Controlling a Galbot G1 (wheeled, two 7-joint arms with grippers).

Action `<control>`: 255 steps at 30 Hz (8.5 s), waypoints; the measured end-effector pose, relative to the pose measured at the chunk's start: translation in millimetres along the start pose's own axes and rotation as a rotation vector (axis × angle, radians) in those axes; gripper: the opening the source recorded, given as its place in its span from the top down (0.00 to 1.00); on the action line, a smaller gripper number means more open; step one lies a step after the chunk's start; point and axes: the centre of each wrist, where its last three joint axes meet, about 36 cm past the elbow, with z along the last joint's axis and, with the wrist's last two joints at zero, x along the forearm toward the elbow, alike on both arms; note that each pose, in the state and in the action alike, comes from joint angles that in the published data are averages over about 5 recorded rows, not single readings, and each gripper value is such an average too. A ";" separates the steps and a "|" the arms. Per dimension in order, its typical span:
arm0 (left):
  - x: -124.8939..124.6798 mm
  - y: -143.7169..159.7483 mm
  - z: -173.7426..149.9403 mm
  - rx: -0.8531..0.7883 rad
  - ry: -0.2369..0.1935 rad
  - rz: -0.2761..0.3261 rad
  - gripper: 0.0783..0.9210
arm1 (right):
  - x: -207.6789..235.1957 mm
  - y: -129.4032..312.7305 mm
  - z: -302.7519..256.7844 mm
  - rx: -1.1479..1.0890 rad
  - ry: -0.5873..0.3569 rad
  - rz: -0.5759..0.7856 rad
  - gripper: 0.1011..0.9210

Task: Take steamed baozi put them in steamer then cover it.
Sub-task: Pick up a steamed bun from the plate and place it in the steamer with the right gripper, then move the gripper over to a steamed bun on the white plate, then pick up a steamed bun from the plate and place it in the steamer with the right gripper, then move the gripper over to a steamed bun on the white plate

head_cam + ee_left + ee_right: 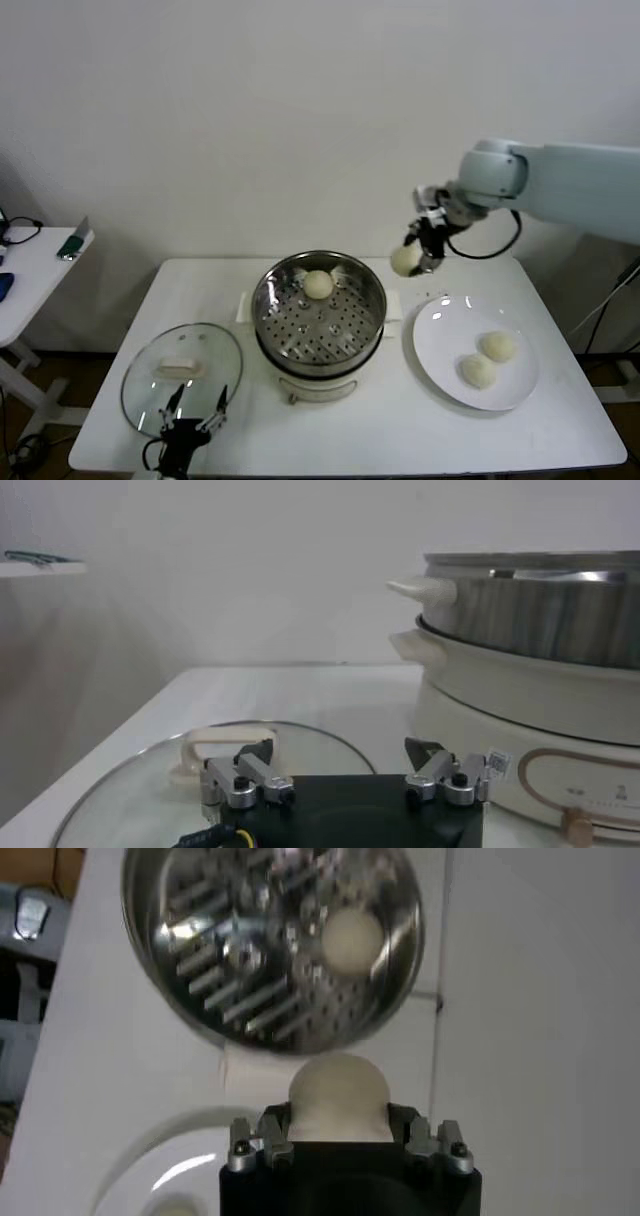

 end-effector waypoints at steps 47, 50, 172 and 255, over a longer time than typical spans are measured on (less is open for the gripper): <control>-0.4 0.5 -4.6 0.004 -0.007 0.000 0.12 | -178.2 36.5 -144.0 0.076 0.031 -0.048 0.12; -0.7 -0.5 -6.0 0.005 -0.008 0.006 0.12 | -158.5 25.7 -128.5 0.086 0.035 -0.052 0.12; 6.2 0.5 -9.2 0.003 0.005 -0.021 0.12 | -130.8 97.8 -136.0 1.237 0.030 -0.251 0.31; 14.0 -1.0 -4.8 -0.013 0.003 -0.030 0.12 | -187.1 134.5 327.3 -0.165 0.266 -0.199 0.12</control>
